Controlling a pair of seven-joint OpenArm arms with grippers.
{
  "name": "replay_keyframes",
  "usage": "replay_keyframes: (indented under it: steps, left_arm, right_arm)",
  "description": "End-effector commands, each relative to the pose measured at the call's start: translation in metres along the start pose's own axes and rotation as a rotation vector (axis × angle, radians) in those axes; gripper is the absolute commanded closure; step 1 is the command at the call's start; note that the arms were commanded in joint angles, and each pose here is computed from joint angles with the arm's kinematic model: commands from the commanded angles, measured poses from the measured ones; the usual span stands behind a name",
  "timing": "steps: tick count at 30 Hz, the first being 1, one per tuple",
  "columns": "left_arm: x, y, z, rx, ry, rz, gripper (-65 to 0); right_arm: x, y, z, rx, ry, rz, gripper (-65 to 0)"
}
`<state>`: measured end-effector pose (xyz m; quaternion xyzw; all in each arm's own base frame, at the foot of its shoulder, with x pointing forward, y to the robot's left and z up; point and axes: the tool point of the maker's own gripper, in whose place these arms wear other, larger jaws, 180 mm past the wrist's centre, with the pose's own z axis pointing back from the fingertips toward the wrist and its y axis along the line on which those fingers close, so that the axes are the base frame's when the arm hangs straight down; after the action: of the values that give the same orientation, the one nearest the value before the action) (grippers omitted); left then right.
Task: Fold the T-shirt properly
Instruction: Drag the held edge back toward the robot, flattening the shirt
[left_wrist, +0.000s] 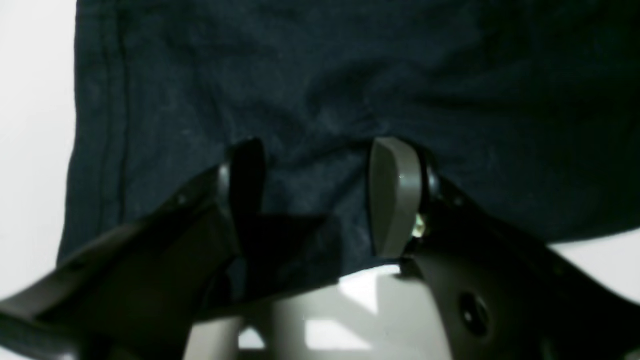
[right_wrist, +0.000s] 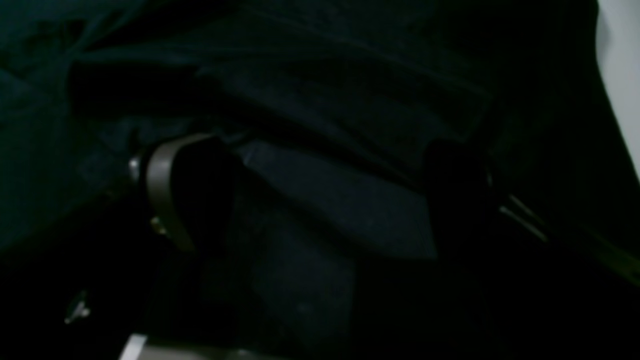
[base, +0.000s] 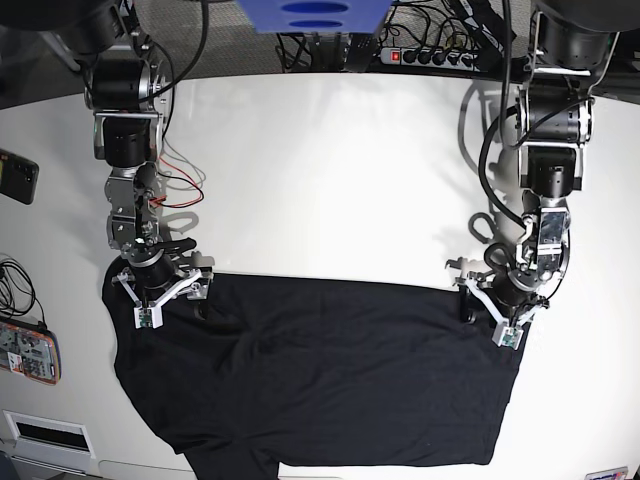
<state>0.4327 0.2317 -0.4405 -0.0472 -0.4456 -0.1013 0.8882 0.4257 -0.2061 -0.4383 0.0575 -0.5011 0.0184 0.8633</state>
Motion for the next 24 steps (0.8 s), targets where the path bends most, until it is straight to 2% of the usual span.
replay_keyframes:
  steps: [1,5,9,13,18,24]
  left_arm:
    - [-0.023,0.012,0.006,0.026,0.099,-0.025,-32.5]
    - [-0.048,0.009,0.011,0.020,0.141,-0.020,-32.5]
    - [-0.061,0.009,0.014,0.022,0.201,-0.017,-32.5]
    - [-0.044,0.006,0.015,0.019,0.195,-0.053,-32.5]
    - [-0.038,-0.008,0.026,0.000,0.175,-0.114,-32.5]
    - [-0.044,-0.010,0.040,0.012,0.221,-0.132,-32.5]
  right_arm:
    - [-0.004,-0.005,0.001,-0.008,0.045,0.008,-58.3]
    - [-0.037,-0.001,0.020,-0.003,0.099,0.022,-58.3]
    - [-0.032,0.003,0.025,0.004,0.104,0.045,-58.3]
    - [-0.027,0.003,0.027,0.005,0.091,0.054,-58.3]
    - [-0.066,0.003,0.041,0.004,0.178,0.046,-58.3]
    - [-0.043,0.007,0.041,0.011,0.122,0.068,-58.3]
